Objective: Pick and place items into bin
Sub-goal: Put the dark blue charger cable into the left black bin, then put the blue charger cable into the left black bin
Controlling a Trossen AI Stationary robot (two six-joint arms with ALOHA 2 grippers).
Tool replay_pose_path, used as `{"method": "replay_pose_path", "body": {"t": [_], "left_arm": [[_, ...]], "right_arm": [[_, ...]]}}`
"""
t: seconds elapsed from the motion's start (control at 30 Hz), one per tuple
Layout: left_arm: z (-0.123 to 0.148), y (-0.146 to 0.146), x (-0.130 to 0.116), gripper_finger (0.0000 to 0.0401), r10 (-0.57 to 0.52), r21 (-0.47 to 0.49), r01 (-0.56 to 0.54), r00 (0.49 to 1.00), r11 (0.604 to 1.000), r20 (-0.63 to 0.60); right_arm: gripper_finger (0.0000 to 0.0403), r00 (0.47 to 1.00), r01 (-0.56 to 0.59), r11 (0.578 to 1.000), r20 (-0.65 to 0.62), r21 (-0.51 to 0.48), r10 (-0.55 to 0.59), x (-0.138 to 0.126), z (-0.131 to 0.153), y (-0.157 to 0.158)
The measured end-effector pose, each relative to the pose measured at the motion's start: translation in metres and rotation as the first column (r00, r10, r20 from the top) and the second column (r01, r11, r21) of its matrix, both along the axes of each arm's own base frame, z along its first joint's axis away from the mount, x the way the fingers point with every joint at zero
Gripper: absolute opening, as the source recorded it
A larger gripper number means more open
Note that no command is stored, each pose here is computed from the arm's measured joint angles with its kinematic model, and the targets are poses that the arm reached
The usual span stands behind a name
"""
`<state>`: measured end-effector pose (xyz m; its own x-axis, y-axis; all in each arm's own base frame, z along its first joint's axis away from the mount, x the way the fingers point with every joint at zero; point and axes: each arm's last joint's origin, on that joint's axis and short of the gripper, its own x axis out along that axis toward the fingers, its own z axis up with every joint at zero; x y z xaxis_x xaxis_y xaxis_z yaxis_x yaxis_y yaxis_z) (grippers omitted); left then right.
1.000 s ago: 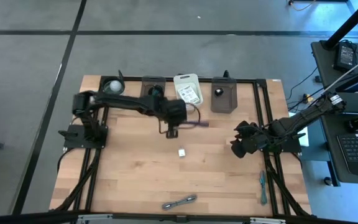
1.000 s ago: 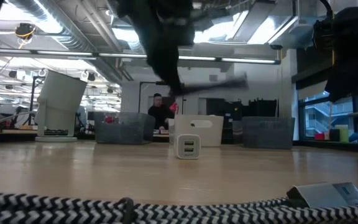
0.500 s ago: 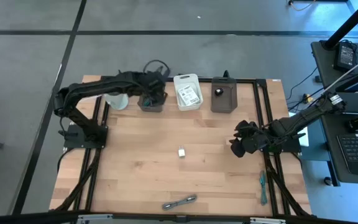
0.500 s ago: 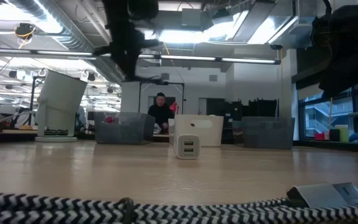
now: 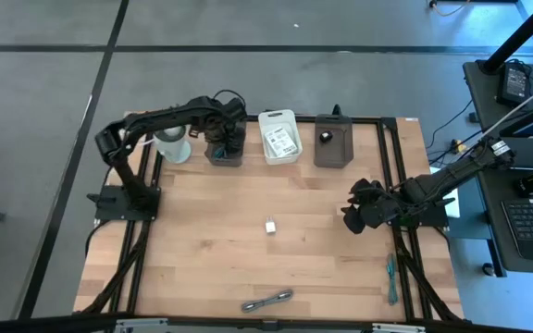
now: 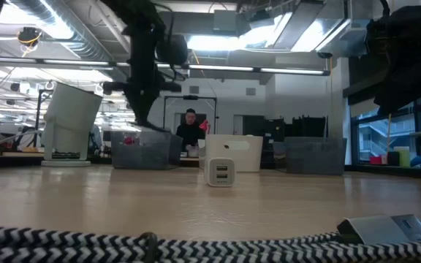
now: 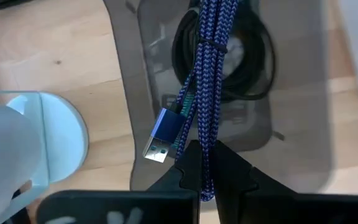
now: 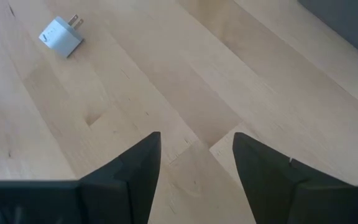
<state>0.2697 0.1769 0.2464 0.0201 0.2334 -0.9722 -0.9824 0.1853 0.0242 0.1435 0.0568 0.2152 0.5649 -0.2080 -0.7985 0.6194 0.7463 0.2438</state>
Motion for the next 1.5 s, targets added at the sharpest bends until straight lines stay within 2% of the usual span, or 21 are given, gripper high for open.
{"method": "replay_pose_path", "body": {"t": [0.23, 0.53, 1.13, 1.33, 1.5], "left_arm": [[-0.021, 0.012, -0.001, 0.0013, 0.065, -0.067, -0.070, 0.995, 0.995, -0.073], [-0.023, 0.015, -0.003, 0.0017, 0.127, -0.050, -0.131, 0.989, 0.990, -0.080], [-0.023, 0.014, -0.002, 0.0111, 0.137, -0.031, -0.140, 0.987, 0.990, -0.083], [-0.012, 0.009, -0.004, 0.0124, 0.124, -0.038, -0.125, 0.991, 0.991, -0.042], [0.014, -0.008, -0.006, 0.0119, 0.079, 0.048, -0.080, 0.997, 0.996, 0.016]], "right_arm": [[0.0204, 1.000, 0.001, 1.000, 0.001, -0.001, -0.001, 0.000, 0.000, 0.000], [0.0204, 1.000, 0.000, 1.000, 0.001, -0.003, 0.000, 0.000, 0.000, 0.000], [0.0204, 1.000, 0.001, 1.000, 0.000, -0.003, -0.001, 0.000, 0.000, 0.000], [0.0204, 1.000, 0.000, 1.000, 0.000, -0.002, 0.000, 0.000, 0.000, 0.000], [0.0204, 1.000, 0.001, 1.000, 0.001, -0.001, -0.001, 0.000, 0.000, 0.000]]}}
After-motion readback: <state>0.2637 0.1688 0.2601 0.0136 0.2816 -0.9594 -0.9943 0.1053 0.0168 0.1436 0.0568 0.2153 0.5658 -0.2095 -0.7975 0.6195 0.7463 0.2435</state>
